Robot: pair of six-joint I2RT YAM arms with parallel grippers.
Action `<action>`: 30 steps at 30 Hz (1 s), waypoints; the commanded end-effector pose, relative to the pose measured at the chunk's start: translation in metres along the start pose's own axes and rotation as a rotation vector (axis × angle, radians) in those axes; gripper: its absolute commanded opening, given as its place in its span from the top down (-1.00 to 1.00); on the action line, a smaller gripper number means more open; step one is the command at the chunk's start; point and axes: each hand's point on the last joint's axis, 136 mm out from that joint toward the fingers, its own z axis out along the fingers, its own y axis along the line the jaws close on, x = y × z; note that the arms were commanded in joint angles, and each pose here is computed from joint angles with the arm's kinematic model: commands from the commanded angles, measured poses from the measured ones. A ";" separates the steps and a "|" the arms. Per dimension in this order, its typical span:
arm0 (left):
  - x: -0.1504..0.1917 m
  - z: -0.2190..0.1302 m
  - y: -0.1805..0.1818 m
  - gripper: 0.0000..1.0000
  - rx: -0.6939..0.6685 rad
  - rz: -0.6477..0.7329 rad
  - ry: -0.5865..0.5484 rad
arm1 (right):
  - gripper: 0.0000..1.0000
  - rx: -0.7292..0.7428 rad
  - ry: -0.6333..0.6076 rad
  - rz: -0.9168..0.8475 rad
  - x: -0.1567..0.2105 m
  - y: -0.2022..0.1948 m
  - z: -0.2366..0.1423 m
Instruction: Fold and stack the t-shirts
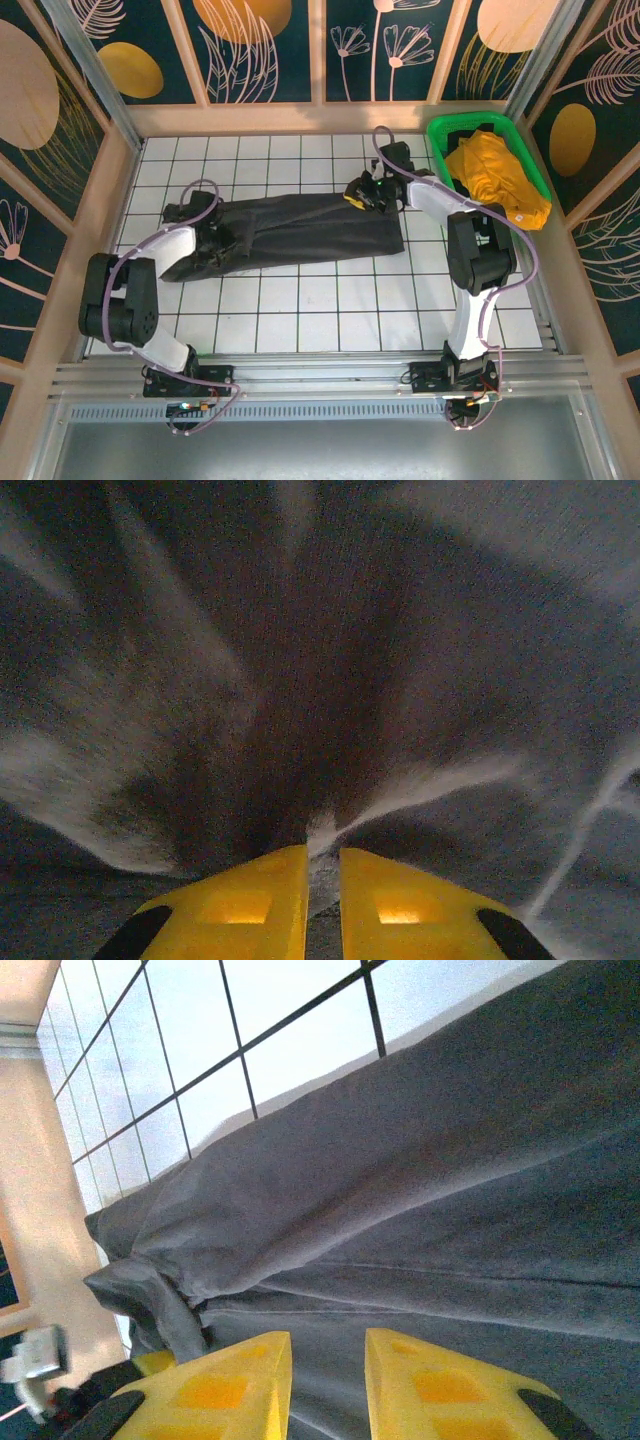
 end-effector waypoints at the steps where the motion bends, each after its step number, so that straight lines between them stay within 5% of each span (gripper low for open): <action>1: -0.052 -0.036 0.003 0.55 -0.026 -0.075 -0.162 | 0.47 0.005 -0.039 -0.026 -0.019 0.000 -0.002; 9: -0.128 -0.015 0.034 0.53 -0.006 -0.250 -0.199 | 0.47 -0.003 -0.028 -0.036 -0.023 0.004 0.003; 15: -0.147 0.025 0.071 0.65 -0.080 -0.282 -0.154 | 0.47 0.002 -0.030 -0.040 -0.022 0.002 0.000; 22: -0.165 0.054 0.067 0.61 -0.047 -0.227 -0.114 | 0.49 0.011 -0.033 -0.034 -0.022 -0.005 -0.003; 26: -0.175 0.041 0.071 0.54 -0.090 -0.204 -0.157 | 0.50 0.022 -0.051 -0.033 -0.030 -0.010 -0.007; 30: -0.185 -0.009 0.063 0.22 -0.089 -0.219 -0.259 | 0.50 0.057 -0.090 -0.054 -0.049 -0.020 -0.011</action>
